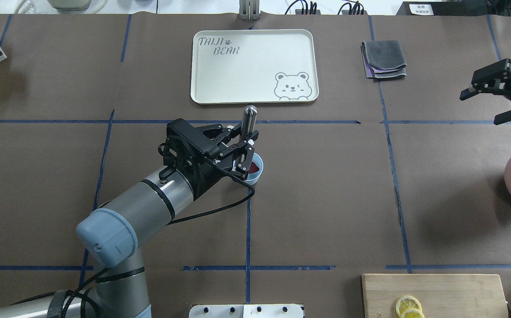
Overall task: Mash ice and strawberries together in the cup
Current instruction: 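Carry the steel muddler with the left gripper over the blue cup, then lower the muddler into the cup and press down on the contents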
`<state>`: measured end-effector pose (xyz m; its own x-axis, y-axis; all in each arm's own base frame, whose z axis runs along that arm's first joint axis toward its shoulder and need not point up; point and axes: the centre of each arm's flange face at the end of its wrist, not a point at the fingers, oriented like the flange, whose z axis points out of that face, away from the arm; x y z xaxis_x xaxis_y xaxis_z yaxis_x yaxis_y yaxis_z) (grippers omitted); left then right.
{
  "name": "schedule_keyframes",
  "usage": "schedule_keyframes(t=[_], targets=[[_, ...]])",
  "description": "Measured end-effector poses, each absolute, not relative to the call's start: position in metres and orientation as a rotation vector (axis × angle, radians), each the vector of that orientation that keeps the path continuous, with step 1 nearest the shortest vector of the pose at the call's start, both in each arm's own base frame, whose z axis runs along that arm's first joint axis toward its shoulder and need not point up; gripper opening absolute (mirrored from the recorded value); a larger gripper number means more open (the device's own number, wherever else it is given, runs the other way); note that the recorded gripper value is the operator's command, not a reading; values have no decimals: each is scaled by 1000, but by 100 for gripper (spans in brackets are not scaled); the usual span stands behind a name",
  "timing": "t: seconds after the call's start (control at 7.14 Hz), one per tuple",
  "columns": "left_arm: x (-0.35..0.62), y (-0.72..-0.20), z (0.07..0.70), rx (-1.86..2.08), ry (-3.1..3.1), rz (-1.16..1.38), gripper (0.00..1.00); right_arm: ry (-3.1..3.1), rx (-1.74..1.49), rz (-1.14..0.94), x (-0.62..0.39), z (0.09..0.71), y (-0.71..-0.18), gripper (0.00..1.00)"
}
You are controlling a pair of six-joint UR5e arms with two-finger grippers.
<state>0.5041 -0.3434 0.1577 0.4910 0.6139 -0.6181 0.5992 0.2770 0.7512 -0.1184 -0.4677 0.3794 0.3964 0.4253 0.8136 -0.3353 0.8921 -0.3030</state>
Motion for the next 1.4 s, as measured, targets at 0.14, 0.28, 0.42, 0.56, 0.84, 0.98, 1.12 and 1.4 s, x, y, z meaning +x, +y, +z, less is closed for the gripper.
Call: schedule_keyframes(t=[0.14, 0.28, 0.42, 0.56, 0.84, 0.98, 1.12, 1.4], targets=[[506, -345, 151, 1394, 1166, -7, 0, -1059, -94, 484, -118, 379, -468, 99], [509, -346, 147, 1399, 1164, -17, 0, -1060, -93, 484, -117, 379, -468, 99], [513, -348, 149, 1399, 1155, -21, 0, -1061, -91, 485, -116, 379, -468, 99], [517, -350, 153, 1397, 1145, -19, 0, -1061, -90, 485, -116, 378, -468, 99], [525, -352, 161, 1389, 1125, -10, 0, -1063, -87, 486, -115, 377, -467, 99], [528, -353, 164, 1386, 1117, -6, 0, -1063, -87, 486, -115, 376, -467, 99], [532, -354, 168, 1382, 1108, 0, 0, -1064, -86, 485, -114, 376, -467, 99], [539, -356, 176, 1375, 1093, 9, 0, -1065, -85, 485, -114, 375, -466, 99]])
